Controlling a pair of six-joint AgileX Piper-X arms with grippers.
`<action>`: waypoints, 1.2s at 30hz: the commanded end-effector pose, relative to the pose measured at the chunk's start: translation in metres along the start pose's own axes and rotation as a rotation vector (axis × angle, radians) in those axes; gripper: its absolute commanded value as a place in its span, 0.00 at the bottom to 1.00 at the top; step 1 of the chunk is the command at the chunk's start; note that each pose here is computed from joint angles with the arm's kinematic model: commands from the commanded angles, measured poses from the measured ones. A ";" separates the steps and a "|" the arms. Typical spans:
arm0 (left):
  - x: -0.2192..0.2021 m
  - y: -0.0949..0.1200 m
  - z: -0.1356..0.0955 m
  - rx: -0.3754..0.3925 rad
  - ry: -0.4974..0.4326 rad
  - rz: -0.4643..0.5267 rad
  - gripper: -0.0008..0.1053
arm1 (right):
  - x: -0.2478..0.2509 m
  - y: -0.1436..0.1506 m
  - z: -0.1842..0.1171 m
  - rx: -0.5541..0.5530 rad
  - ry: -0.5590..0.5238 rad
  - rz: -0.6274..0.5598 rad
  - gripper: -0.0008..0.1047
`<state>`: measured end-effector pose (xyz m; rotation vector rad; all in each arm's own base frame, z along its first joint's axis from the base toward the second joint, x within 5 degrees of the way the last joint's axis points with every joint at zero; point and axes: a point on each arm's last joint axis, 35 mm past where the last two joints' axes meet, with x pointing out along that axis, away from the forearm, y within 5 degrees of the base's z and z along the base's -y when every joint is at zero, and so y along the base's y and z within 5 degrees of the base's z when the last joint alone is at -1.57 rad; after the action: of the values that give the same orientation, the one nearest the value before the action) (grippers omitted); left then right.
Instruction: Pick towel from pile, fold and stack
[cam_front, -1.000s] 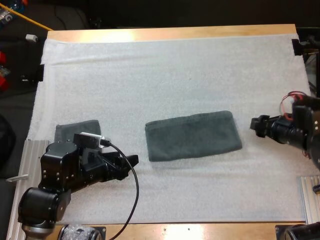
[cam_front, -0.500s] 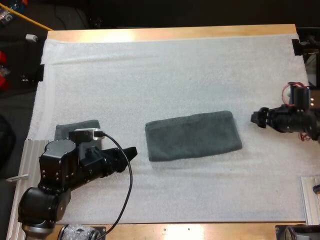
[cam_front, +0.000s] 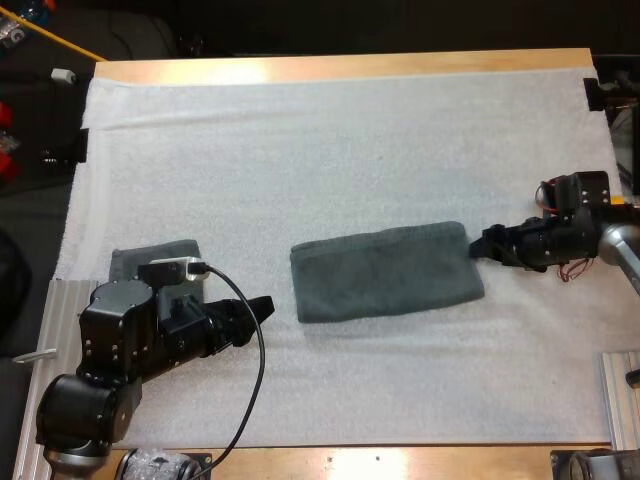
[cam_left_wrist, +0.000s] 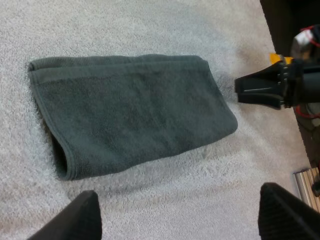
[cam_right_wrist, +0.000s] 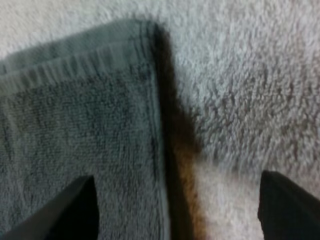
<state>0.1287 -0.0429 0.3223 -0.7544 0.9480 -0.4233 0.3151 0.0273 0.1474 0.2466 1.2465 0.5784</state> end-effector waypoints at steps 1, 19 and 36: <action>-0.002 -0.002 0.001 -0.010 -0.016 0.008 0.60 | 0.001 0.001 0.004 -0.025 -0.012 0.029 0.62; -0.002 -0.002 0.001 -0.010 -0.016 0.008 0.60 | 0.061 0.033 -0.005 0.054 0.141 0.099 0.56; 0.004 0.006 -0.004 -0.003 0.033 0.000 0.60 | 0.000 0.046 -0.007 -0.093 0.161 -0.385 0.01</action>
<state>0.1274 -0.0430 0.3135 -0.7508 0.9850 -0.4262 0.2966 0.0668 0.1626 -0.0780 1.3797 0.3517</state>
